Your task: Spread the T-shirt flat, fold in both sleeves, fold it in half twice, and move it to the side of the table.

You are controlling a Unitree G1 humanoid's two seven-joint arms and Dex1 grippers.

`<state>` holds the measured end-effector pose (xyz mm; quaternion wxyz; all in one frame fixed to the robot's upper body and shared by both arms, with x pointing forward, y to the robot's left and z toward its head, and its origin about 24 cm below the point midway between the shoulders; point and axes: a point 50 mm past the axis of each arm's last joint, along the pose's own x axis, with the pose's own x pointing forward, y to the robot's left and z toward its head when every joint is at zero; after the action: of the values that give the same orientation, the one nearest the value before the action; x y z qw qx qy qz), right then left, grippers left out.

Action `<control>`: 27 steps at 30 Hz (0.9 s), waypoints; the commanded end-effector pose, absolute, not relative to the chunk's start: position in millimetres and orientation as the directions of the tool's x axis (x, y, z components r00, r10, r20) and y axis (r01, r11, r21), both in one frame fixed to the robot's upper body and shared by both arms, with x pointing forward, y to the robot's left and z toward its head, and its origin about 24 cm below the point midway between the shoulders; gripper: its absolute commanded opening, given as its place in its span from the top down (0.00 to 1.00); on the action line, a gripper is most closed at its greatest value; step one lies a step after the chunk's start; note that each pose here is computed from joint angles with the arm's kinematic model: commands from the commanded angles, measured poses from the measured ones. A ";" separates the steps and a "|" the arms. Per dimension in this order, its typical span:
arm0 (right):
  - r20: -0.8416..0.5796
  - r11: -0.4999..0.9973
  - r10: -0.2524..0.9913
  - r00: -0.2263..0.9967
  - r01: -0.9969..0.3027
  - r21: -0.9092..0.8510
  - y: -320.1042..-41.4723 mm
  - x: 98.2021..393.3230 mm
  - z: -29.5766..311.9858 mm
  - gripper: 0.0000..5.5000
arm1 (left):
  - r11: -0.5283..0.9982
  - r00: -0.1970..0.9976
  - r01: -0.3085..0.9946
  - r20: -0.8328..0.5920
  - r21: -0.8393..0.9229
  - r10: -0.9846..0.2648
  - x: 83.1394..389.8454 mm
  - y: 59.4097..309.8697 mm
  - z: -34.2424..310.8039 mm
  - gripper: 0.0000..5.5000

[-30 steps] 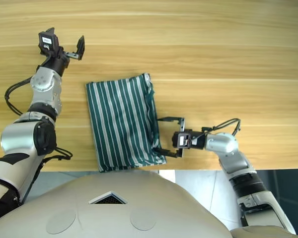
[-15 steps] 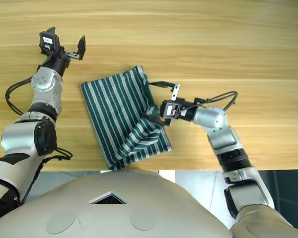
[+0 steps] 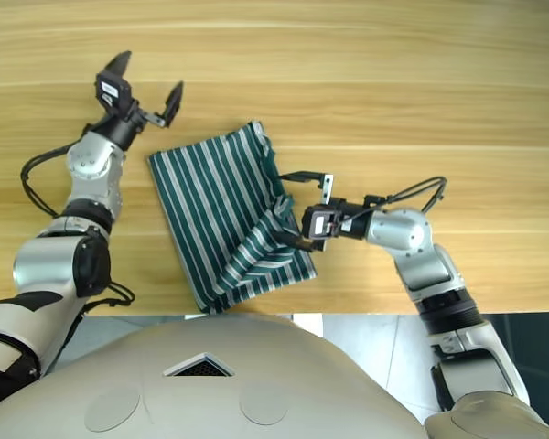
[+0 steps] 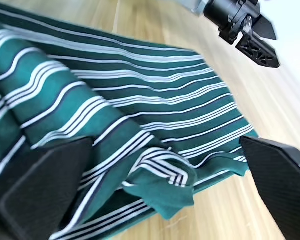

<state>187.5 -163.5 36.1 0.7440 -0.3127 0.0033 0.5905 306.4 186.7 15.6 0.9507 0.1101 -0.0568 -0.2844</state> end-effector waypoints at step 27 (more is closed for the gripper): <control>-0.542 0.003 0.798 0.264 -0.901 -0.434 -171.7 170.6 20.1 0.02 | -0.151 0.575 0.624 -0.581 0.767 -0.575 267.4 186.0 -44.8 0.03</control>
<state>172.1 -165.9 20.8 0.7151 -0.3510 0.0511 0.6024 299.0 166.6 -0.3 0.7019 0.5784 -0.0858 -0.4067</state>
